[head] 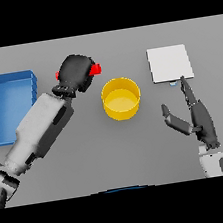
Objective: Pick up the red beaker and tilt it to pour out 1 green nut into yellow bowl. Pick up the yellow bowl and place it on the metallic measuring scale.
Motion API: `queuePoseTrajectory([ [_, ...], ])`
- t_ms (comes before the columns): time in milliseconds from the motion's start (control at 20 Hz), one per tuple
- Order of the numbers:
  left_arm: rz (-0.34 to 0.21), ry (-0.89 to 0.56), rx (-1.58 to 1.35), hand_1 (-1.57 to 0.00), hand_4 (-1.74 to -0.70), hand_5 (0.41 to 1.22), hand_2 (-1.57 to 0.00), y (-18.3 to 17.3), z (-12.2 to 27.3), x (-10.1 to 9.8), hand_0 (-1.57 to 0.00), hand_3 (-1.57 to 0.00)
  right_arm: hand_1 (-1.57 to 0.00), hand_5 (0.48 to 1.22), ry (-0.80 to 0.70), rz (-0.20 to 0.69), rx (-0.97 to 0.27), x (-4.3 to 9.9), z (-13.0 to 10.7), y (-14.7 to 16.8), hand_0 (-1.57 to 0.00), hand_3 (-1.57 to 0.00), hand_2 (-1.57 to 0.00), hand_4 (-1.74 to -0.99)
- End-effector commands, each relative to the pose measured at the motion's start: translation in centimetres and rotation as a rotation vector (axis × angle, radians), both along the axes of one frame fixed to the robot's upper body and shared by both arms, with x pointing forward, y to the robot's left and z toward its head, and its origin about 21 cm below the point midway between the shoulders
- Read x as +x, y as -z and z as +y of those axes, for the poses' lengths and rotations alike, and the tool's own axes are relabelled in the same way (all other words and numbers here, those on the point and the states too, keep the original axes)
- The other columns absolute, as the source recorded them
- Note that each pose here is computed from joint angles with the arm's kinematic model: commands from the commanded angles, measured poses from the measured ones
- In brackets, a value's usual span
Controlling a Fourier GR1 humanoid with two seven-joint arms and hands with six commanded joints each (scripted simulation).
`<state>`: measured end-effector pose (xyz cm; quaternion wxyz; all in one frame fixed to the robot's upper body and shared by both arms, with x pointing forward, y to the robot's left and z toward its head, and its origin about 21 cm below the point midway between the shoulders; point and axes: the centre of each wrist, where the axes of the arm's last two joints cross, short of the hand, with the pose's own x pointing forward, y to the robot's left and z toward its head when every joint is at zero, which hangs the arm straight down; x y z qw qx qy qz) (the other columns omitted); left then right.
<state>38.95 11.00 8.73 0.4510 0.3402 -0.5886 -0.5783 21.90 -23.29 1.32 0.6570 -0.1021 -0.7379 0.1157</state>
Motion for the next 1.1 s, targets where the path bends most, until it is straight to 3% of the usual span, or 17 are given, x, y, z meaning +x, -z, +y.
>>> queuePoseTrajectory([
  [0, -0.003, 0.014, 0.05, -1.57, -1.69, 1.196, -1.57, -0.3, -0.2, 0.2, -1.57, -1.57, 0.0, 0.705, 0.0, -0.004, -0.005, 0.1, -0.1, -0.1, 0.0, 0.0, 0.0, -1.282],
  [100, -0.029, 0.065, 0.155, -1.57, -1.67, 1.205, -1.57, -0.9, -0.6, 0.4, -1.57, -1.57, 0.0, 0.702, -0.005, 0.006, 0.009, 0.0, 0.1, 0.4, 0.0, 0.0, 0.0, -1.283],
  [300, -0.027, 0.168, 0.374, -1.57, -1.7, 1.215, -1.57, -1.7, -2.5, 0.8, -1.57, -1.28, 0.0, 0.678, 0.005, -0.008, 0.044, -0.2, 0.2, 1.0, 0.0, 0.0, 0.0, -1.292],
  [600, -0.049, 0.325, 0.656, -1.57, -1.73, 1.219, -1.57, -1.4, -4.8, 0.5, -1.57, -1.49, 0.0, 0.644, 0.006, -0.017, 0.083, -0.1, 0.5, 0.7, 0.0, 0.0, 0.0, -1.29],
  [1050, -0.156, 0.427, 0.962, -1.57, -1.74, 1.221, -1.57, -2.1, -7.0, 0.8, -1.57, -1.56, 0.0, 0.593, 0.045, 0.015, 0.057, 0.2, 0.2, 1.0, 0.0, 0.0, 0.0, -1.276],
])
